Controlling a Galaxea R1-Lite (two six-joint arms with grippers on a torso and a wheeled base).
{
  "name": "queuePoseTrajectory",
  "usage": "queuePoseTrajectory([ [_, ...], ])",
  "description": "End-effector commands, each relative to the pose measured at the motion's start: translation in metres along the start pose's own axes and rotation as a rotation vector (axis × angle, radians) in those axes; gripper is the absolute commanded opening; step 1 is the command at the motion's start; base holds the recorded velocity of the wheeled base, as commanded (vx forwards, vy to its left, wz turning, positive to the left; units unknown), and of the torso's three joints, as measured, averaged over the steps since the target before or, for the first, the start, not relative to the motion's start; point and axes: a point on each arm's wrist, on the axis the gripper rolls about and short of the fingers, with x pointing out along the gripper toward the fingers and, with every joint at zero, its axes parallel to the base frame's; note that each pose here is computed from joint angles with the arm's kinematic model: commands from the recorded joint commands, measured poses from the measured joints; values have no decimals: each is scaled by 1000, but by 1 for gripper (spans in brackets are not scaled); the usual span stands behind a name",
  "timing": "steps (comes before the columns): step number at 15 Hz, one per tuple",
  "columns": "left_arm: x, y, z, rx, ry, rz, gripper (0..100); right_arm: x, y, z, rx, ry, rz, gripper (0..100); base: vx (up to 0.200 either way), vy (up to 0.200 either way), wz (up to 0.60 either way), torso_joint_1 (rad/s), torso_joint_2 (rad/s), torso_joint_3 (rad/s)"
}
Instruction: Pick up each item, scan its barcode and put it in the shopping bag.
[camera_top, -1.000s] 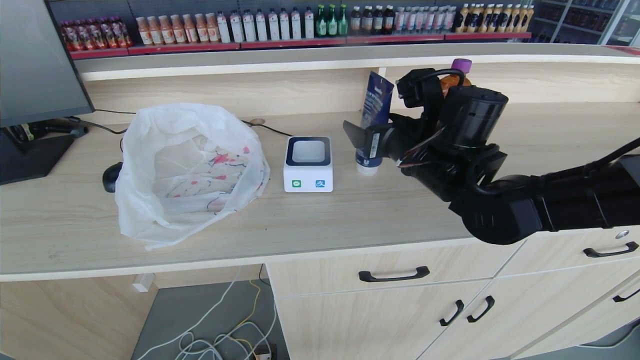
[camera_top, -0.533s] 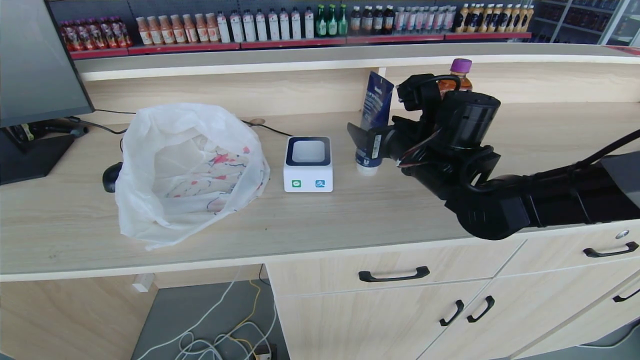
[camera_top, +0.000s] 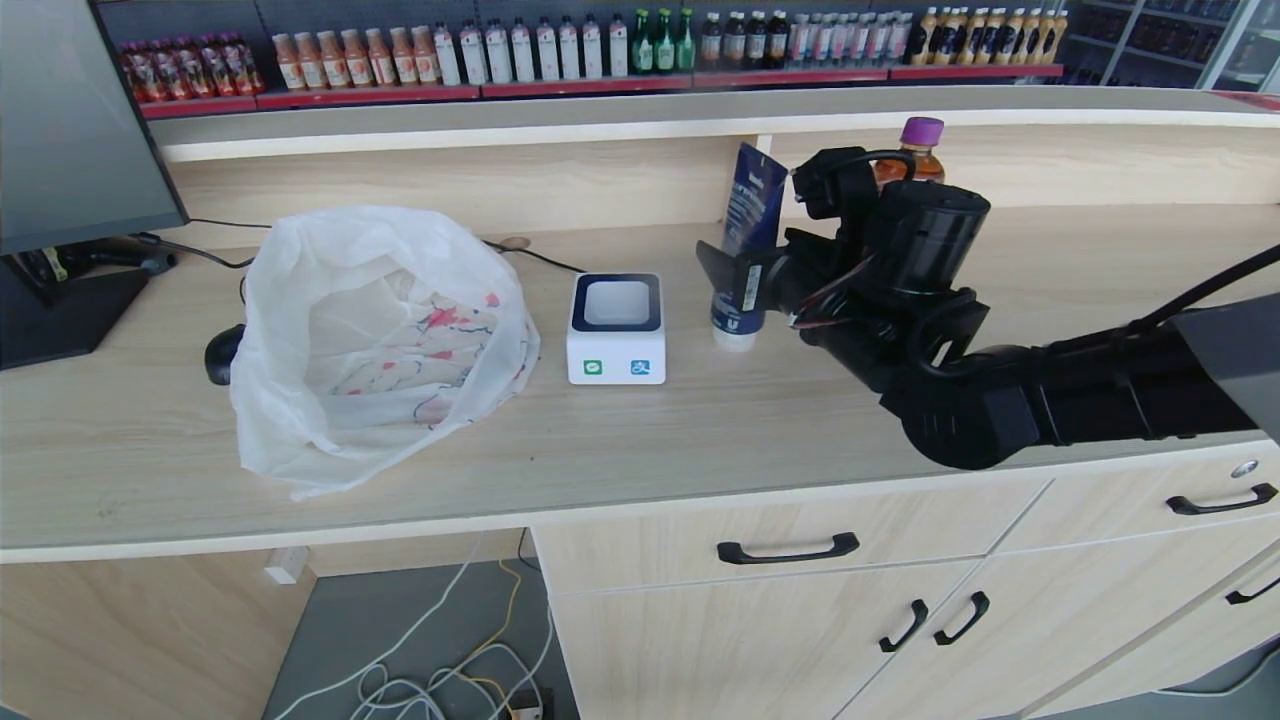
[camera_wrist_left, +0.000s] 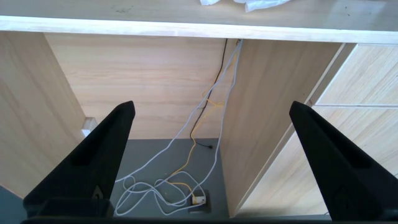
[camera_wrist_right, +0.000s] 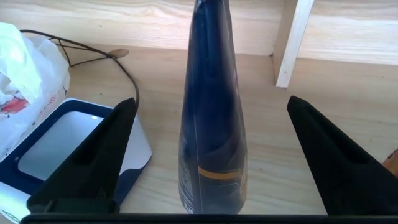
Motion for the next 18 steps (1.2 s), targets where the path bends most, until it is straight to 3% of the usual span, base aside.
queuePoseTrajectory([
  [1, 0, 0, 0, 0, 0, 0, 100, 3, 1, -3, -1, 1, 1, 100, 0, 0, 0, 0, 0, 0],
  [18, 0, 0, 0, 0, 0, 0, 100, 23, -1, -25, -6, 17, -14, 100, 0, 0, 0, 0, 0, 0],
])
